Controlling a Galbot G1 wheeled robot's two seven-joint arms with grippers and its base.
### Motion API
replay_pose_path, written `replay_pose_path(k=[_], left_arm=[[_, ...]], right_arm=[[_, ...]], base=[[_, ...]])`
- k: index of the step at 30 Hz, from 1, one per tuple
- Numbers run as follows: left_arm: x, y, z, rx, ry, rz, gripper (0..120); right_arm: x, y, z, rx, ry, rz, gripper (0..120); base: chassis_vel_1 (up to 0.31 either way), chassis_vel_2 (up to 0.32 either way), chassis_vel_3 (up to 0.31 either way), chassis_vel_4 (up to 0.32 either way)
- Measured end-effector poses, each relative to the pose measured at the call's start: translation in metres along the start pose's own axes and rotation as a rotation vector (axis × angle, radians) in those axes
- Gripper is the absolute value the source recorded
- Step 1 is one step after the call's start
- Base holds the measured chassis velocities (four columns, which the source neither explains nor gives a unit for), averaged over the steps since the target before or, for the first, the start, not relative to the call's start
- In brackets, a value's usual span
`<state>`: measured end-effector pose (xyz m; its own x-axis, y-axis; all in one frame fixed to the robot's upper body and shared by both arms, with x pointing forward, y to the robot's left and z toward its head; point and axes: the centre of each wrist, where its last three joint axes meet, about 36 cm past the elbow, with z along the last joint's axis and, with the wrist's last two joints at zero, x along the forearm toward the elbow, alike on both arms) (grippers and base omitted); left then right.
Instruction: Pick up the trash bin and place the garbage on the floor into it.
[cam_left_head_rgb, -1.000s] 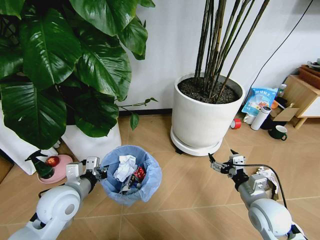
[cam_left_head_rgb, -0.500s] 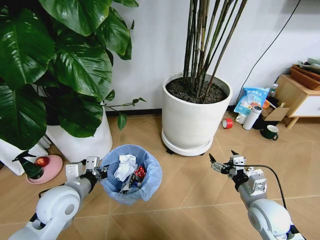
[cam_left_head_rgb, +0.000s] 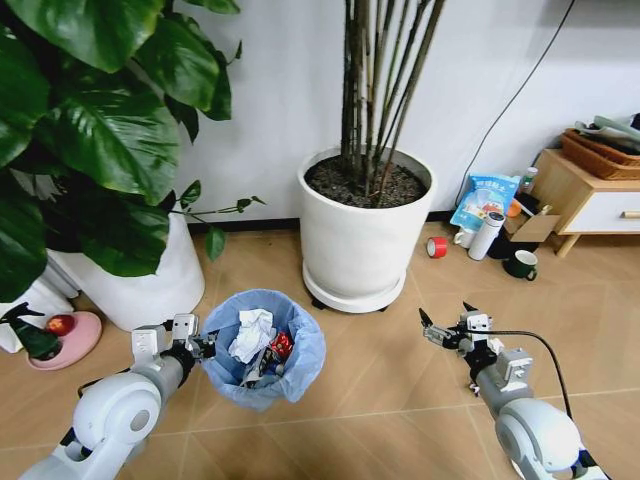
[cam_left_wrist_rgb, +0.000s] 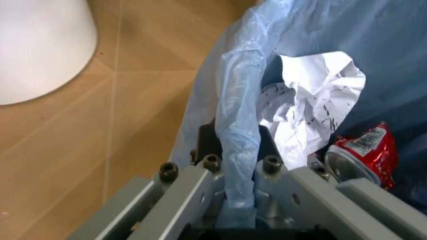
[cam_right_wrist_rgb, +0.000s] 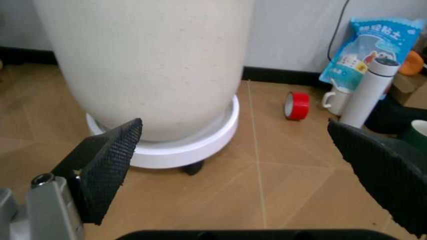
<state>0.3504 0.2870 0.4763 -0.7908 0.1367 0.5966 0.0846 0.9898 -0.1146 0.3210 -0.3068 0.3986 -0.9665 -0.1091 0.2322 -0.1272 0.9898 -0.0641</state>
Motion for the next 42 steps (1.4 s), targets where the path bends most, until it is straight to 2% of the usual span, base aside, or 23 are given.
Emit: replay_pose_path(k=[22,28,31,34,38,42], left_arm=[[-0.002,-0.001,0.001,0.005,0.001,0.001,0],[0.002,0.0,0.002,0.008,-0.004,-0.007,0],[0.003,-0.001,0.003,0.009,-0.005,-0.007,0],[0.003,-0.002,0.003,0.012,-0.008,-0.003,0],[0.003,-0.002,0.004,0.009,-0.011,0.003,0],[0.002,-0.003,0.005,0.009,-0.012,0.008,0]], right_arm=[[-0.004,-0.011,0.009,0.009,0.008,0.011,100],[0.003,-0.058,0.041,0.097,0.055,-0.06,100],[0.009,-0.068,0.048,0.111,0.069,-0.097,100],[0.032,-0.099,0.073,0.149,0.104,-0.176,100],[0.054,-0.121,0.096,0.157,0.152,-0.209,100],[0.077,-0.129,0.12,0.14,0.213,-0.221,100]], base=[[-0.157,-0.158,0.145,0.139],[0.009,0.004,-0.002,-0.002],[0.0,0.0,0.0,0.0],[0.0,0.0,0.0,0.0],[0.0,0.0,0.0,0.0],[0.0,0.0,0.0,0.0]])
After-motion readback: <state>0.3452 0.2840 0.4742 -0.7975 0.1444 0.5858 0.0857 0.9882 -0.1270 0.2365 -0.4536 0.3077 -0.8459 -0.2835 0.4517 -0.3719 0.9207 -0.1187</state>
